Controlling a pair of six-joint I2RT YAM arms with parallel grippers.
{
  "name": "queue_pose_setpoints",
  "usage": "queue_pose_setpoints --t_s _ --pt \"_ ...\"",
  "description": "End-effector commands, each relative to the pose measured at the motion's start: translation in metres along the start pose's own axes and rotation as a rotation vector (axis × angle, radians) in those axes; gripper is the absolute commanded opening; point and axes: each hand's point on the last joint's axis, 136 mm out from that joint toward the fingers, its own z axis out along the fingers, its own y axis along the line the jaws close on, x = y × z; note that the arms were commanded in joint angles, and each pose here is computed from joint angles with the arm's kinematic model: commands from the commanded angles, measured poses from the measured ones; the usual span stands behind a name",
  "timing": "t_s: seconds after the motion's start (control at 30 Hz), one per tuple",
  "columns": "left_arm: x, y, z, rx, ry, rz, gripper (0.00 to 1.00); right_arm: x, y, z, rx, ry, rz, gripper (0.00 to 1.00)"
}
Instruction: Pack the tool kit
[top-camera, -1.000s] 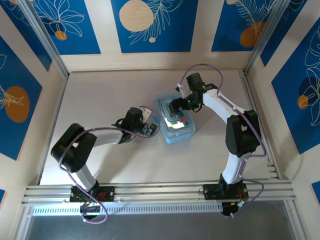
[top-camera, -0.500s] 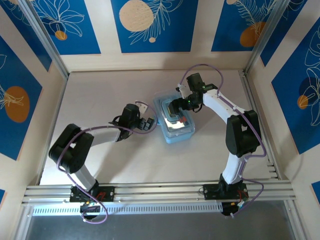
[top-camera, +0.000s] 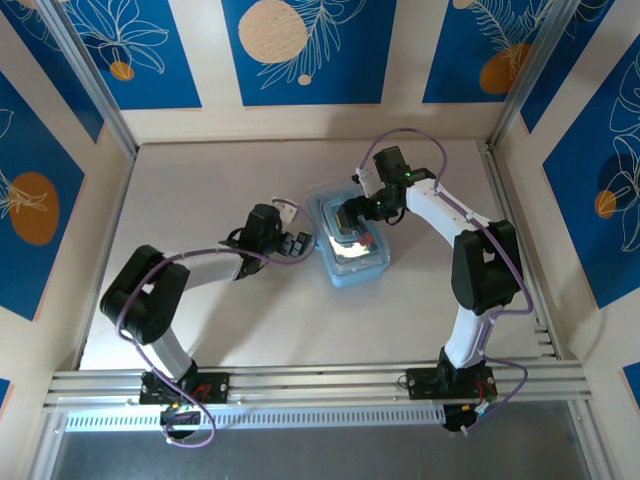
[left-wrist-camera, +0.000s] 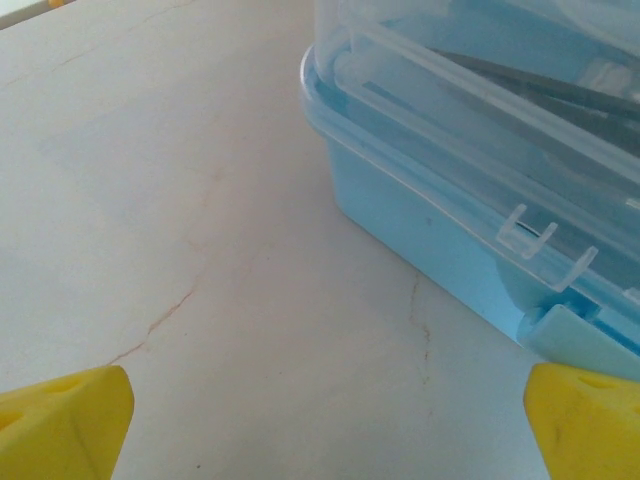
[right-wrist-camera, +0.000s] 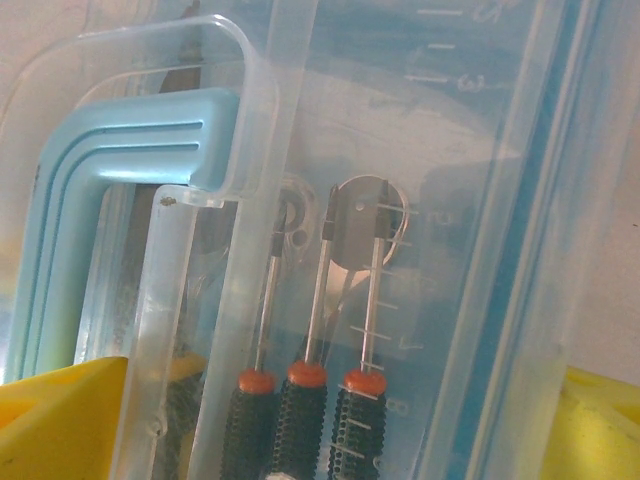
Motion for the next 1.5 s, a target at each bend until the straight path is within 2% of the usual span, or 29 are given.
queue_pose_setpoints --t_s 0.0,1.3,1.4,1.47 --pt "-0.014 -0.001 0.005 0.019 -0.033 -0.029 1.00 0.054 0.016 0.015 -0.083 0.193 0.054 0.95" --pt "-0.037 -0.010 0.014 0.074 -0.059 -0.053 1.00 0.057 0.017 0.019 -0.103 0.209 0.059 0.94" --pt "-0.035 -0.012 0.012 0.093 -0.052 -0.077 1.00 0.056 0.017 0.019 -0.105 0.208 0.061 0.94" --pt "-0.034 -0.011 0.007 0.131 -0.044 -0.141 1.00 0.057 0.017 0.020 -0.105 0.210 0.062 0.94"
